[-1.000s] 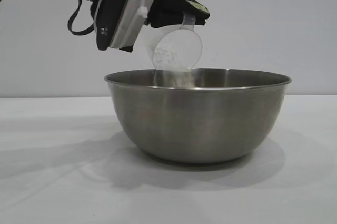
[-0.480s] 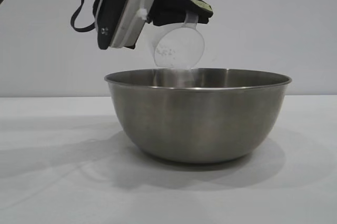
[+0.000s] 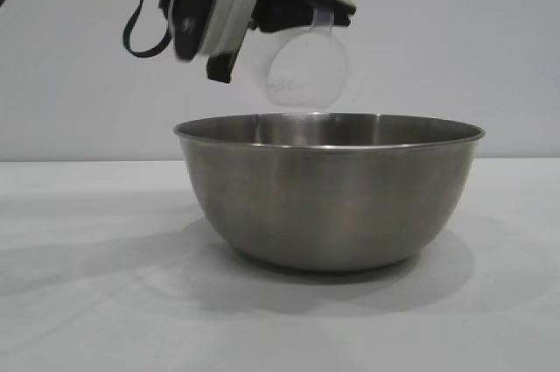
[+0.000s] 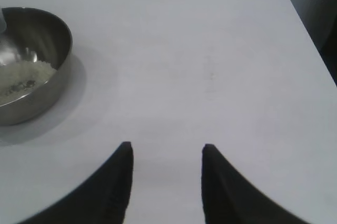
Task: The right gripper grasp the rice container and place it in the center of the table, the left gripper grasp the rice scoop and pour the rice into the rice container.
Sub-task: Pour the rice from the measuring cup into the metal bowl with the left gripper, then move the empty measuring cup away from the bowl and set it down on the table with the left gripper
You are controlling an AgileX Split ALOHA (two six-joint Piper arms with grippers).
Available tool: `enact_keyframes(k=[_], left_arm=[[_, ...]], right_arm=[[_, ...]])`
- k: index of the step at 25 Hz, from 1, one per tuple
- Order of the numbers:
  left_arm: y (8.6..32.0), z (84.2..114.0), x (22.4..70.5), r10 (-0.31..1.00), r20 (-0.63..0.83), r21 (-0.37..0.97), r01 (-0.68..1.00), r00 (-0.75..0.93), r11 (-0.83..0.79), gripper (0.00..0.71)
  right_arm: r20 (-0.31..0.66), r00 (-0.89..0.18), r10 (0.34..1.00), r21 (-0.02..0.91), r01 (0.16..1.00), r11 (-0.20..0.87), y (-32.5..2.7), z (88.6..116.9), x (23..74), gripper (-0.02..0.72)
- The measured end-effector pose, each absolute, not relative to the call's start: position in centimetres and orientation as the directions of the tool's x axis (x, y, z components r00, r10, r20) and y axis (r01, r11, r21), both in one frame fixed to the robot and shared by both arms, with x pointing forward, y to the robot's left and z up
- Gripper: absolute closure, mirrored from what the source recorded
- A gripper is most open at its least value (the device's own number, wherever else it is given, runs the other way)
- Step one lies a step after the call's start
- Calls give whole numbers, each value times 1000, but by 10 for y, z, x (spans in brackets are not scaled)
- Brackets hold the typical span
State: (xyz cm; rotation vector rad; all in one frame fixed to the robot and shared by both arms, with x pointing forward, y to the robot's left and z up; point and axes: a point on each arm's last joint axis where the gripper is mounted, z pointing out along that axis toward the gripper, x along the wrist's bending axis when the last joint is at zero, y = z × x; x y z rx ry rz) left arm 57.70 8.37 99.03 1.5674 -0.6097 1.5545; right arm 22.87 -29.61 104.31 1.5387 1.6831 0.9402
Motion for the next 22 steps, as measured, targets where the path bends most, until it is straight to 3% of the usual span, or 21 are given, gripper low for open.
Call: enact_keyframes(k=[3, 6, 12, 17, 22], left_arm=[[93, 995, 587, 424, 870, 467, -692, 251, -550, 710], [102, 993, 592, 568, 768, 617, -578, 296, -534, 710], [140, 958, 580, 827, 445, 893, -244, 343, -379, 710], [196, 931, 572, 944, 184, 983, -39, 273, -180, 710], [228, 906, 570, 961, 146, 985, 59, 233, -164, 710]], right_arm=[[-3, -88, 996, 853, 520, 48, -296, 1043, 229, 441], [-3, -88, 996, 853, 520, 48, -296, 1043, 229, 441], [-3, -88, 996, 853, 520, 48, -296, 1043, 229, 441], [-3, -88, 996, 853, 520, 48, -296, 1043, 229, 441], [-3, -88, 996, 853, 520, 48, -296, 1043, 229, 441]])
